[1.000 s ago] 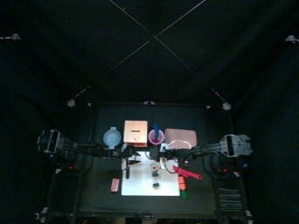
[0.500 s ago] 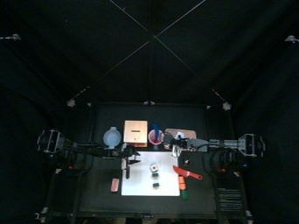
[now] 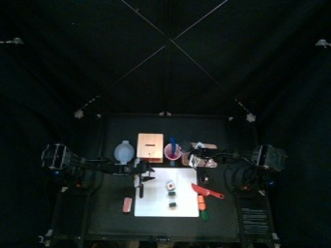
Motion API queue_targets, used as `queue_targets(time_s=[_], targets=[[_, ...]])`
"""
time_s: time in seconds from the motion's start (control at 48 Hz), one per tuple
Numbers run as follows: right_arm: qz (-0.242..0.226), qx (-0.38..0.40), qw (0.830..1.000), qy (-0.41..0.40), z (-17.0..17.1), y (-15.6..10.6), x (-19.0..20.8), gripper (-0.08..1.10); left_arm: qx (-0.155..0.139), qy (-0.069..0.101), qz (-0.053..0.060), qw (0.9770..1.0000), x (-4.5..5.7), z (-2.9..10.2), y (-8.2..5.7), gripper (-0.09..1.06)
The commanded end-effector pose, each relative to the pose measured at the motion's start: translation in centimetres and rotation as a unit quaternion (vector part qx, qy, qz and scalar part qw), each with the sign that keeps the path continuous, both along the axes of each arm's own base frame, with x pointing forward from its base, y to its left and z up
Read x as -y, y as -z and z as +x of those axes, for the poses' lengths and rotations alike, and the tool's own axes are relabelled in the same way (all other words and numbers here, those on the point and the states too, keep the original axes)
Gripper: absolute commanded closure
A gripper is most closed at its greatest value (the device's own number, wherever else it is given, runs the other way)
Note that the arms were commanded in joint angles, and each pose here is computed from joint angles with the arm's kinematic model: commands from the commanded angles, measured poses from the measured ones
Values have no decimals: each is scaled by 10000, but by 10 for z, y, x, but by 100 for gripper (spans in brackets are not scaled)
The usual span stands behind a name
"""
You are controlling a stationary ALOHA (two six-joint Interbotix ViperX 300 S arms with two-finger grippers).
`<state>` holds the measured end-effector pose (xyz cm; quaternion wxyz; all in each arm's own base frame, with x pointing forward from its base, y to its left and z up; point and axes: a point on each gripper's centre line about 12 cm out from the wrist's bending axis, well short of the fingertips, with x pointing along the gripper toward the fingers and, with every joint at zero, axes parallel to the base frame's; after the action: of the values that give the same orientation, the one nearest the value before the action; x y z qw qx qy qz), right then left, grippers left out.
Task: Place sushi on board then cut the sushi with the knife then place the pieces on the plate
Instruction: Place the 4 sushi pieces on the plate
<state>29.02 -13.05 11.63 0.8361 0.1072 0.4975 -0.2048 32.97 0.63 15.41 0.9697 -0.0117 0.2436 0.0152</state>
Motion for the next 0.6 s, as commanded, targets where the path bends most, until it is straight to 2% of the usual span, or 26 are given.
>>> queue_targets(time_s=[0.021, 0.208, 0.396, 0.604], targets=[[-110, 252, 9996, 21, 8, -15, 6, 23, 138, -25, -9, 9999, -1, 3, -8, 19], [-232, 413, 9989, -70, 14, -42, 2, 17, 146, -33, -9, 9999, -2, 3, -8, 19], [-421, 765, 9916, -950, 43, -73, -44, 17, 123, -25, -10, 9999, -1, 3, -8, 19], [-496, 811, 9779, -1865, 67, -77, -101, 17, 123, -40, -10, 9999, -2, 3, -8, 19]])
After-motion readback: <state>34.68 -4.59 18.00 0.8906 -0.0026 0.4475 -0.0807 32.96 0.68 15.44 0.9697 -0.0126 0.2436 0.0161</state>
